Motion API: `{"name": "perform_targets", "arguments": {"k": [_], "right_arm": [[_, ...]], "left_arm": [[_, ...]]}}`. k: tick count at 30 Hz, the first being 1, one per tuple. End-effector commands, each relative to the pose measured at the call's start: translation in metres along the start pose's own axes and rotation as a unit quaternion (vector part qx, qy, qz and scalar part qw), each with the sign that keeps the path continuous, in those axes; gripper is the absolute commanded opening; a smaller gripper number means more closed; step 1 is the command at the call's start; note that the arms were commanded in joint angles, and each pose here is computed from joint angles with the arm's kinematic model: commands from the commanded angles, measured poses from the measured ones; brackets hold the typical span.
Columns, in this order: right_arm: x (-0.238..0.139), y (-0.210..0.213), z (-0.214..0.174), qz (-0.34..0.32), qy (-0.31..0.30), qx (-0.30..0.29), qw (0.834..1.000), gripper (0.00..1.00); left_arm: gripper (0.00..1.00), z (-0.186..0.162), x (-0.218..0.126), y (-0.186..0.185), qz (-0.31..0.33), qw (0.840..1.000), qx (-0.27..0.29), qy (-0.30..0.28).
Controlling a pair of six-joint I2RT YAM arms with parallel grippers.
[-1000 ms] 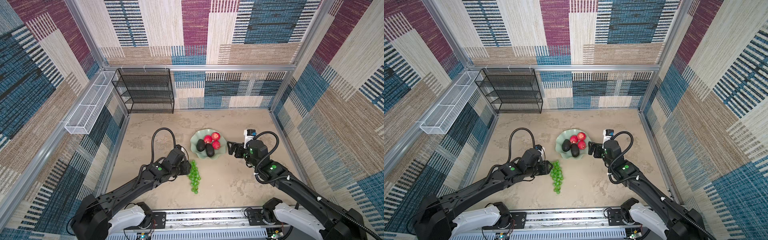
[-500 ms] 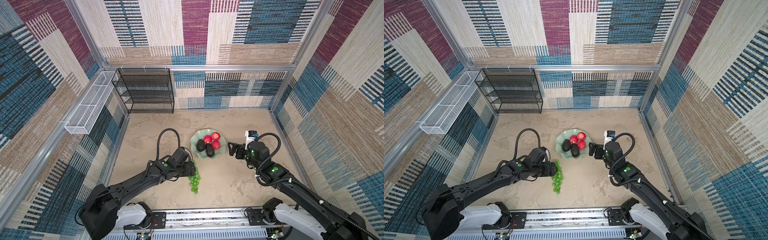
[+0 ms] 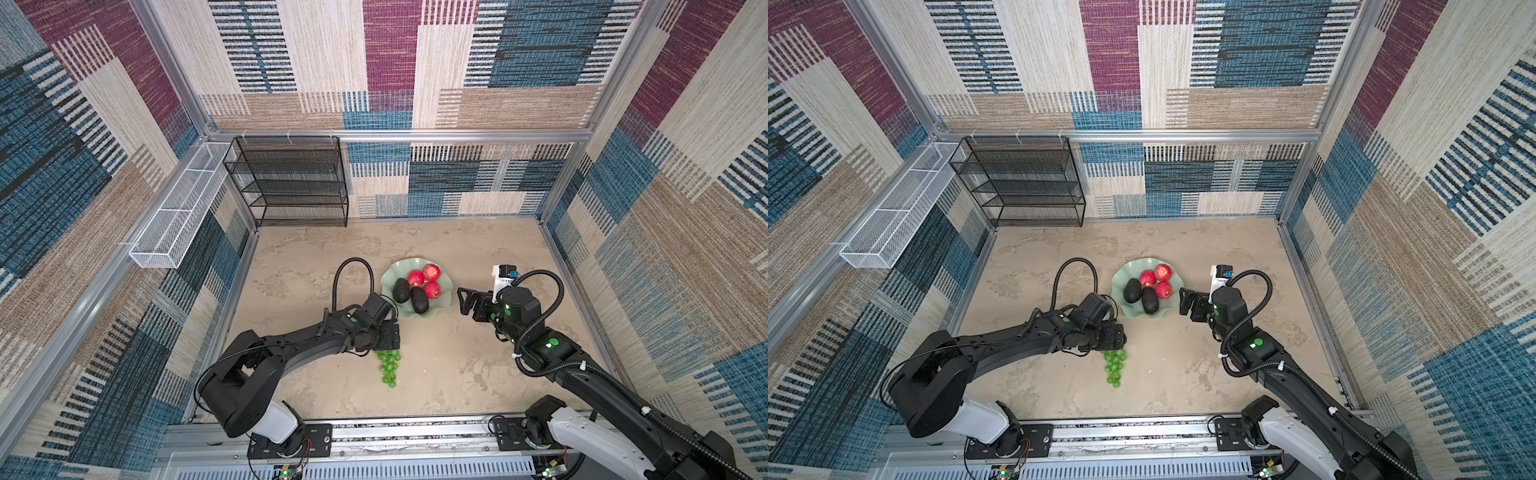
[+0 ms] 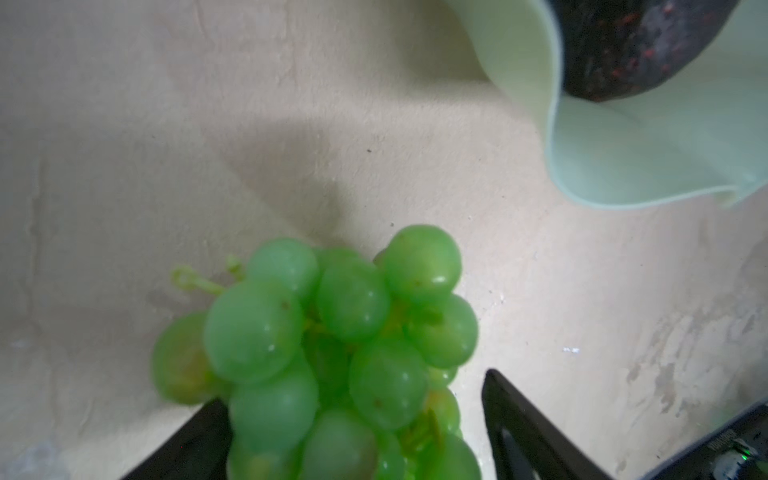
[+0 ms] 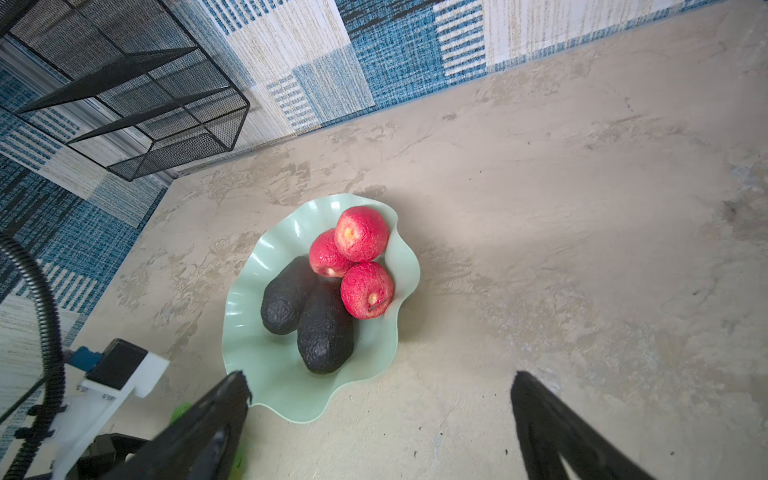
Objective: Place and organize the fake fruits in the fruit bowl
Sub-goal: 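Grasp the green grapes with the left gripper while the right arm withdraws, then lower the grapes into the bowl with the left gripper and release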
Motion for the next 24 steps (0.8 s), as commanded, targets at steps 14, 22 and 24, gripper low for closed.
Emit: {"name": "perform_targets", "arguments": {"k": [14, 22, 24], "right_arm": [[0.0, 0.0, 0.006, -0.004, -0.012, 0.005, 1.0, 1.0], [0.001, 0.002, 0.009, 0.002, -0.015, 0.008, 1.0, 1.0], [-0.001, 0.002, 0.01, 0.002, -0.017, 0.01, 1.0, 1.0]], "left_arm": [[0.38, 0.008, -0.053, -0.001, -0.019, 0.998, 0.023, -0.057], [0.37, 0.041, -0.134, -0.046, -0.086, 0.985, 0.067, -0.131], [0.37, 0.051, -0.143, -0.066, -0.108, 0.981, 0.083, -0.138]]}}
Point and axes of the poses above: each gripper's point midway between its finger pads, its own x axis out along the fingers, its own y axis along the line the jaws close on, z = x × y, the point moved 4 cm from there along -x, back along the fingers, and after that the axes turned 13 degrees about -x, right-handed, at the moved point
